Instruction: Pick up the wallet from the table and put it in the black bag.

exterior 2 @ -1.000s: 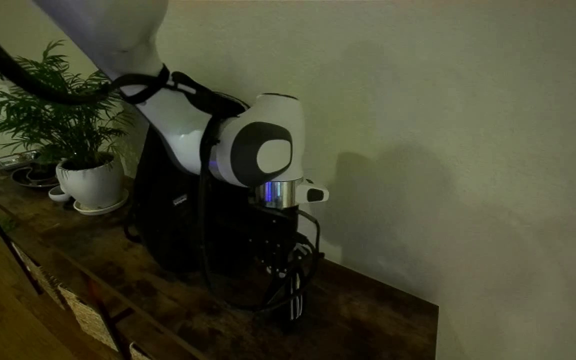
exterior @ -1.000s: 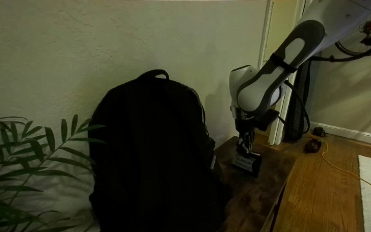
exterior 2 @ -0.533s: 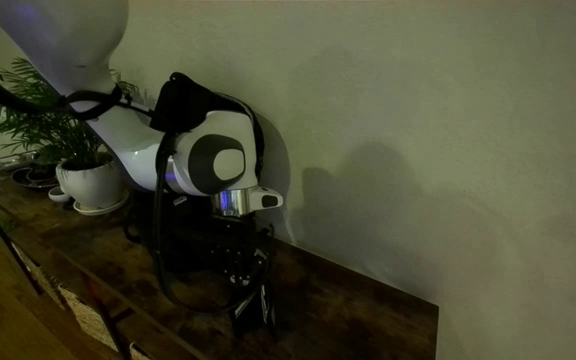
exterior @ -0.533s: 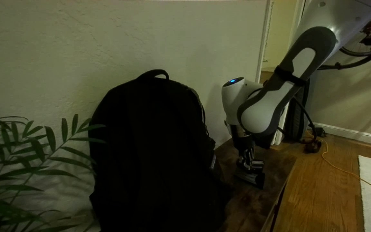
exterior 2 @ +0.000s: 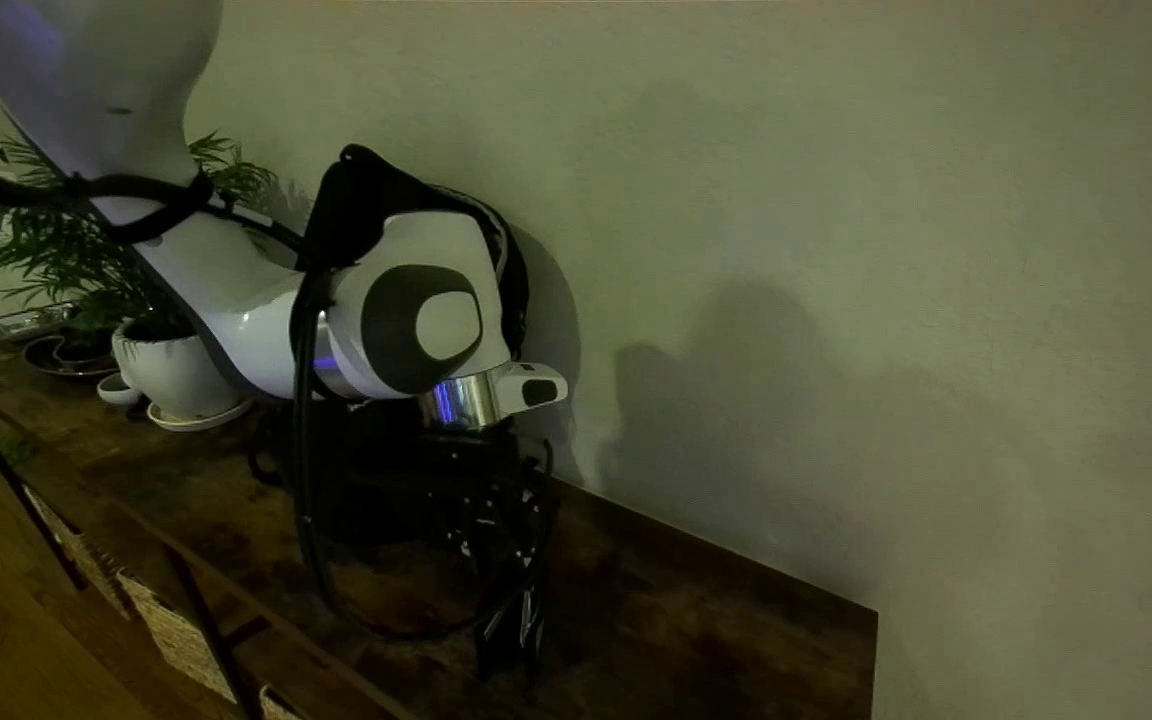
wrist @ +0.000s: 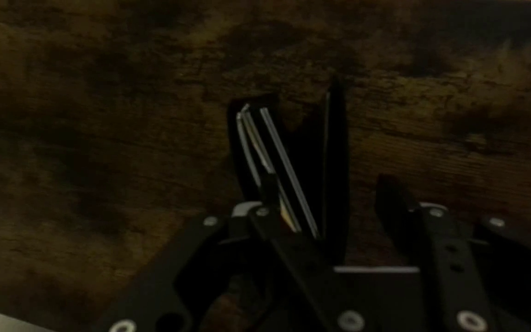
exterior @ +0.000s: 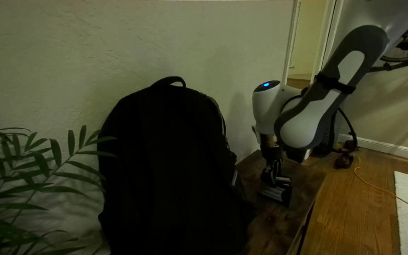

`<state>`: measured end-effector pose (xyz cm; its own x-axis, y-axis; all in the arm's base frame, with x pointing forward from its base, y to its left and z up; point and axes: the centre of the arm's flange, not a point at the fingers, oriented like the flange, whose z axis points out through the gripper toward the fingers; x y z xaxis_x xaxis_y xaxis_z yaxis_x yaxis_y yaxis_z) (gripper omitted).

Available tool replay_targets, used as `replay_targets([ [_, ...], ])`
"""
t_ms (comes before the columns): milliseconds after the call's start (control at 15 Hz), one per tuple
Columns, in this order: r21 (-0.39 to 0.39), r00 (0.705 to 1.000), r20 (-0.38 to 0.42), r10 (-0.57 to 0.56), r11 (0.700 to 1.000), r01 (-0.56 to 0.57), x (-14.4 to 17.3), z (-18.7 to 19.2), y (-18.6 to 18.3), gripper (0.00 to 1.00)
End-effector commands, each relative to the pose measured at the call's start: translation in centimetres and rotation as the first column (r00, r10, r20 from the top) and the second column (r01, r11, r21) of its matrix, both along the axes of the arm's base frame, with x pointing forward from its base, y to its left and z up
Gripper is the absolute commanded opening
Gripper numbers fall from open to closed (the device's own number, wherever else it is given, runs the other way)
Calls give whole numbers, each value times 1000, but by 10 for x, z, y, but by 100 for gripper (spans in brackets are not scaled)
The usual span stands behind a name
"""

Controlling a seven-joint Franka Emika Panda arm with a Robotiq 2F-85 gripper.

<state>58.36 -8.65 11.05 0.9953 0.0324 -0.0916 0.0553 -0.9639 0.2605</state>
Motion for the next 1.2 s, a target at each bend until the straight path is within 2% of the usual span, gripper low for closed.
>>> replay_targets([
  [0, -43, 999, 44, -31, 999, 33, -28, 29, -8, 88],
  [200, -46, 997, 53, -56, 997, 59, -31, 44, -13, 100],
  [400, -29, 995, 56, -78, 996, 80, -32, 56, -18, 100],
  [667, 36, 993, 41, -114, 993, 112, -27, 71, -33, 100],
  [1133, 179, 983, -10, -182, 967, 181, -30, 51, -67, 100],
])
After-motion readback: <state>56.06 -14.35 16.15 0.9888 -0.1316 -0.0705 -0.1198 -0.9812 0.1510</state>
